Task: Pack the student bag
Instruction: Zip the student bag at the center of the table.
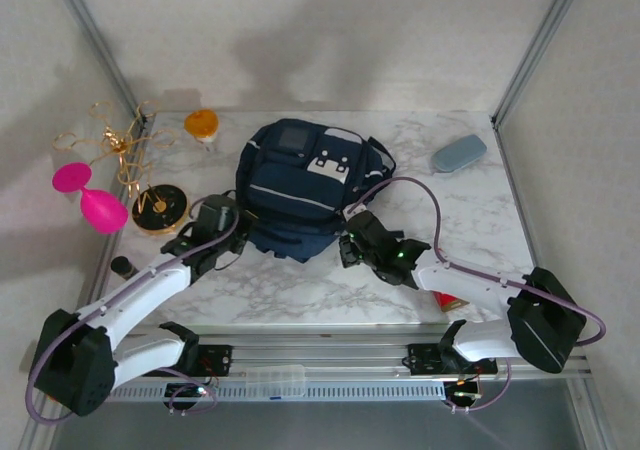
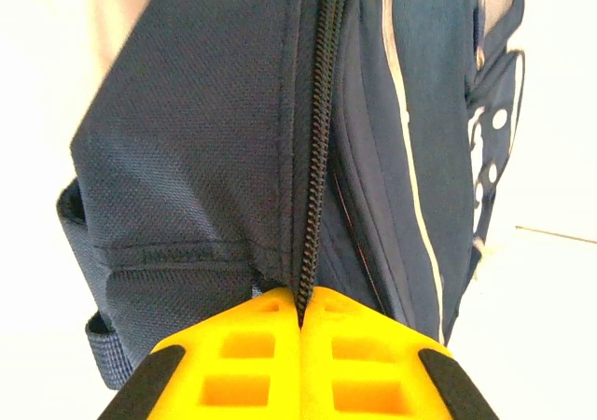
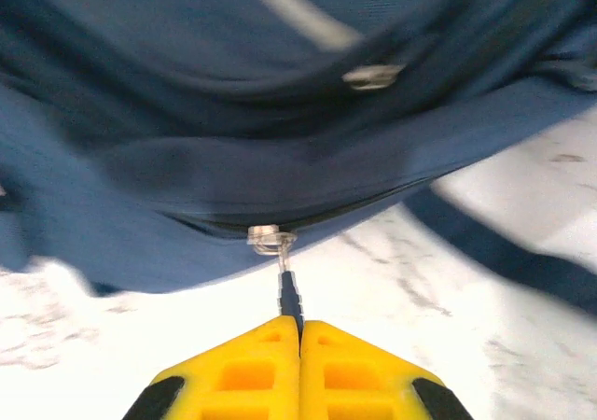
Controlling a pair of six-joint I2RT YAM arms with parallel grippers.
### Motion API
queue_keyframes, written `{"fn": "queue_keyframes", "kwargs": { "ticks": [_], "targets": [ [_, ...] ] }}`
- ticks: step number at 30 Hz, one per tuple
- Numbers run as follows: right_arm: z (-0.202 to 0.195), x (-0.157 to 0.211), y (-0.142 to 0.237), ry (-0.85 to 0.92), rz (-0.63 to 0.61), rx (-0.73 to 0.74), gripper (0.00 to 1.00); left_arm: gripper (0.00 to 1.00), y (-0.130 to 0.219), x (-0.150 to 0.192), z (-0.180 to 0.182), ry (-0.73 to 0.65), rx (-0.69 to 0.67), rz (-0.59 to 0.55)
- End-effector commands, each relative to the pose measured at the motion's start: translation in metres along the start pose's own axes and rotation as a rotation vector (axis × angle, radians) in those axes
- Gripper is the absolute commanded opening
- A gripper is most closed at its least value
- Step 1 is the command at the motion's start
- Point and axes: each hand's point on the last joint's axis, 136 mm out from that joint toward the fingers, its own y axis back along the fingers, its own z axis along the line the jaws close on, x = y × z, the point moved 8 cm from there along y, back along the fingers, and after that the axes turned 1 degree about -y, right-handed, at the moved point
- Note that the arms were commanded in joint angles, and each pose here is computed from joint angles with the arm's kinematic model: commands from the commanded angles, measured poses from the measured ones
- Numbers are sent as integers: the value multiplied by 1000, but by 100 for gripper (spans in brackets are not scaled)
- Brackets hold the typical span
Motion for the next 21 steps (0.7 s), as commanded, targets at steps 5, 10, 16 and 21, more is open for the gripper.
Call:
{"fn": "queue_keyframes", "kwargs": {
  "ticks": [5,10,16,21],
  "targets": [
    [4,3,-3,98,43,-47,0,0,9,-37,-5,-133,-49,-76],
    [-10,2,-11,49,16,16,0,0,5,-45,-6,-152,-84,-77],
    [-59,-15,-19,-70,-94,239,0,0,9,-72,-8,-207,-136,-92],
    [-30,-30,-23,39,-171,2,0,7,3,-72,-25,-261,-83,-2]
  ]
}}
